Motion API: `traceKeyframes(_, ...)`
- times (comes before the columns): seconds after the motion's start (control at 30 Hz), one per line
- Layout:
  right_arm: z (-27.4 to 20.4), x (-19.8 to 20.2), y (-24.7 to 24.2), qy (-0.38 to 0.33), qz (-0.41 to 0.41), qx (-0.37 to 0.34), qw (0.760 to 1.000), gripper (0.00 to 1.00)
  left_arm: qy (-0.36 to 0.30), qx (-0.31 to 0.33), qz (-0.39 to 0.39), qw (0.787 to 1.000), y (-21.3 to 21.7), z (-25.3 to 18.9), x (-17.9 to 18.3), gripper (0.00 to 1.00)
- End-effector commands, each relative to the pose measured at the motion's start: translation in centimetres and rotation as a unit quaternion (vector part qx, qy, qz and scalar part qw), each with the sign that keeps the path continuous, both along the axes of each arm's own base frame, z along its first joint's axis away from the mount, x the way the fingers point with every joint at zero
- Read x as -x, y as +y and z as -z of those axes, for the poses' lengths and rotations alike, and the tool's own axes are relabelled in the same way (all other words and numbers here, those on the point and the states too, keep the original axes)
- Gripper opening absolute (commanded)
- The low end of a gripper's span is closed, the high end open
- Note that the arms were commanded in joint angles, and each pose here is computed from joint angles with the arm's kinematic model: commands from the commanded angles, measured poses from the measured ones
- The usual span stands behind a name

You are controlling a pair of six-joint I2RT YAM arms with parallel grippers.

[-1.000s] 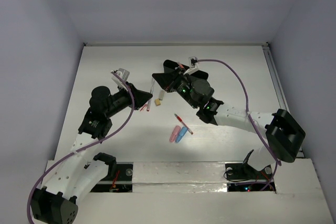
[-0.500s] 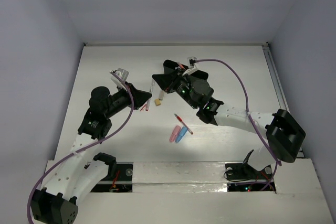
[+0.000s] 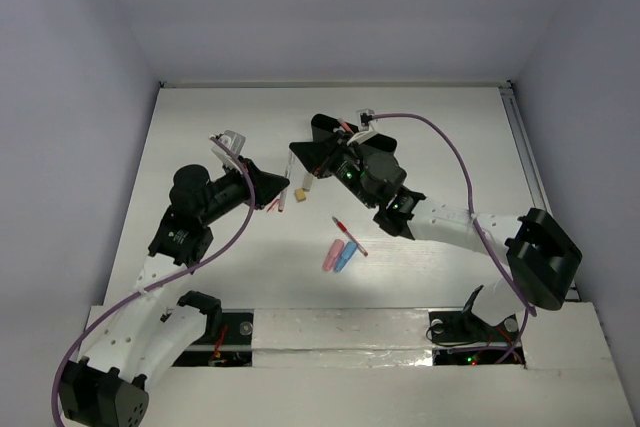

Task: Sort the stationery into containers
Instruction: Close the pen cap on the pen.

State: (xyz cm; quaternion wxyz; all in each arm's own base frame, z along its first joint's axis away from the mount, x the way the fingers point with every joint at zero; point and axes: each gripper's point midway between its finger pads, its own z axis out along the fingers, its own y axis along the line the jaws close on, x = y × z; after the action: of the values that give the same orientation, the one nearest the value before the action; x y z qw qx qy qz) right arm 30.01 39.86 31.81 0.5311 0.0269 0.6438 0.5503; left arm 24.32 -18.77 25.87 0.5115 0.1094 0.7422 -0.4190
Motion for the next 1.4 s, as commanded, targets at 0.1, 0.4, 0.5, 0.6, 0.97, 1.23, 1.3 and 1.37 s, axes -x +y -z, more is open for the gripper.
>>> traceKeyframes(0.1, -2.0, 1.1, 1.0, -0.011, -0.029, -0.025, 0.999, 0.00, -0.040, 0.019, 0.013, 0.999, -0.4, -2.6, -0.2, 0.00)
traceKeyframes(0.4, -1.7, 1.4, 1.3, -0.007, -0.039, -0.025, 0.999, 0.00, -0.043, 0.019, 0.009, 0.999, -0.3, -2.7, -0.2, 0.00)
traceKeyframes(0.5, -1.3, 1.3, 1.0, -0.006, -0.032, -0.020, 0.999, 0.00, -0.049, 0.019, -0.001, 0.999, 0.0, -3.1, -0.2, 0.00)
traceKeyframes(0.6, -1.2, 1.3, 0.8, -0.007, -0.028, -0.014, 0.999, 0.00, -0.049, 0.017, -0.011, 0.999, 0.3, -3.0, -0.4, 0.00)
traceKeyframes(0.97, 0.2, 2.8, 0.4, 0.005, -0.055, 0.003, 0.998, 0.00, -0.054, 0.026, -0.038, 0.997, 0.8, -3.9, -1.1, 0.00)
traceKeyframes(1.23, 0.6, 3.6, 1.1, 0.023, -0.086, -0.004, 0.996, 0.00, -0.055, 0.047, -0.041, 0.997, 0.7, -4.6, -1.1, 0.00)
traceKeyframes(1.3, 0.9, 3.7, 1.1, 0.028, -0.087, -0.006, 0.996, 0.00, -0.058, 0.052, -0.048, 0.996, 0.9, -4.9, -1.3, 0.00)
traceKeyframes(1.37, 1.0, 3.7, 0.9, 0.030, -0.085, -0.007, 0.996, 0.00, -0.061, 0.052, -0.053, 0.995, 1.0, -5.2, -1.3, 0.00)
